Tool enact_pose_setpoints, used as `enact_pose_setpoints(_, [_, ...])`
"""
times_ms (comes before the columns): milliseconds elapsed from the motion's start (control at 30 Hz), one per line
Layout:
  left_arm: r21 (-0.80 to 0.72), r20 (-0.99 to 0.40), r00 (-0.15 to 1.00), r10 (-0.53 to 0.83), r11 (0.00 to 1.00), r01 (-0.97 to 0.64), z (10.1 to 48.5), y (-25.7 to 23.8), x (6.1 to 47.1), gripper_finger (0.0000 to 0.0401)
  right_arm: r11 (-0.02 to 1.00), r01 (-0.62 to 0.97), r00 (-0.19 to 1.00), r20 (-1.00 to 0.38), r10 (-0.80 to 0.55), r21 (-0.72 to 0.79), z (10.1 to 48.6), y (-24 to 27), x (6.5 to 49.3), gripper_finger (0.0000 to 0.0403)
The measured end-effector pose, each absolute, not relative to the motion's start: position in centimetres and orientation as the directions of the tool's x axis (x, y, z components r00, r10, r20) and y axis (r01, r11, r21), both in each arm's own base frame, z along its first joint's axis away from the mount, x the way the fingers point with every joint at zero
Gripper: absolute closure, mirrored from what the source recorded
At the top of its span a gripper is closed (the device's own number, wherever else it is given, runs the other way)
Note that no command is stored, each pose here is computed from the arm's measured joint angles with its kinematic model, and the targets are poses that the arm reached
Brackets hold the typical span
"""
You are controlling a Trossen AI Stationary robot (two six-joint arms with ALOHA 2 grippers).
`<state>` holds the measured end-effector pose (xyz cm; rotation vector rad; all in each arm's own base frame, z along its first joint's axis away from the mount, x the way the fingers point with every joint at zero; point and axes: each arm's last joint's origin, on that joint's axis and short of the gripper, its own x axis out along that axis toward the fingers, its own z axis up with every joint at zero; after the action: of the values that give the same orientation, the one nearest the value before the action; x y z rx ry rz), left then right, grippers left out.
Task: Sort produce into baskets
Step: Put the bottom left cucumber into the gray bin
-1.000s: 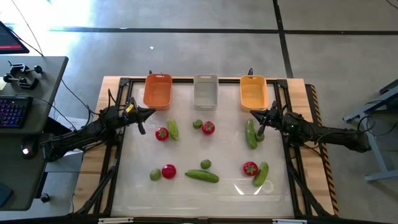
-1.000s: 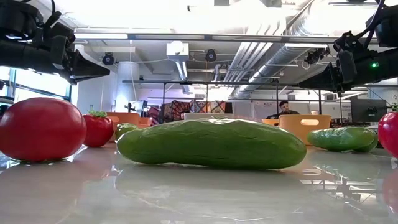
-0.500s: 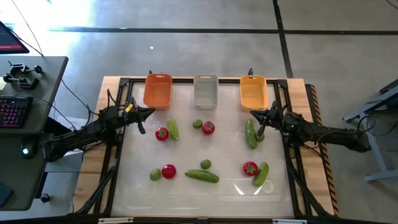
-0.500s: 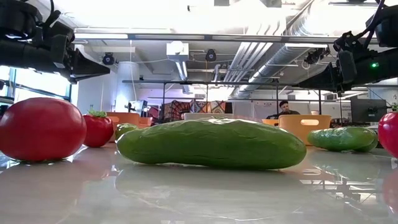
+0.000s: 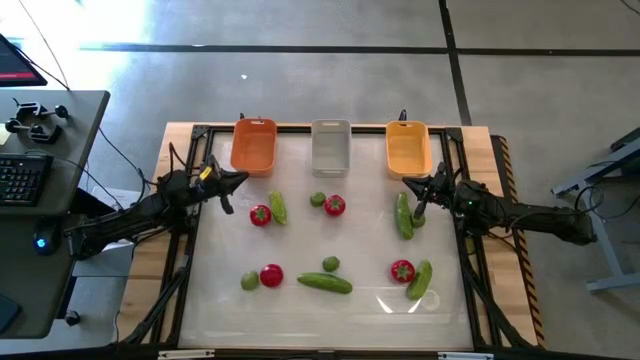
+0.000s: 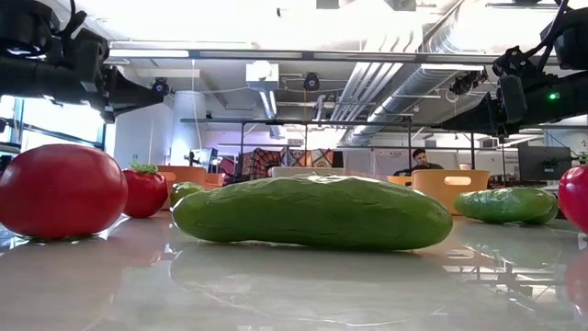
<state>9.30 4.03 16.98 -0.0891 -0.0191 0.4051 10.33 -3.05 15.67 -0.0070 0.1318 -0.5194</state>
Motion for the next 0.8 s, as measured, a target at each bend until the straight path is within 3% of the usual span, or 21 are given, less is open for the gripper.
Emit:
enact_pose_setpoints(300, [-0.032, 0.058, 0.983, 0.177, 0.984, -0.175, 18.5, 3.5, 9.8, 0.0401, 0.868, 0.495, 0.86, -0.124, -0.496, -0.04, 15.7, -3.0, 10.3, 0.0403])
enact_pose_setpoints(800, [0.014, -0.154, 0.966, 0.206, 0.978, -0.206, 22.8, 5.3, 13.5, 0.0401, 0.868, 0.495, 0.86, -0.124, -0.496, -0.04, 15.7, -3.0, 10.3, 0.0403])
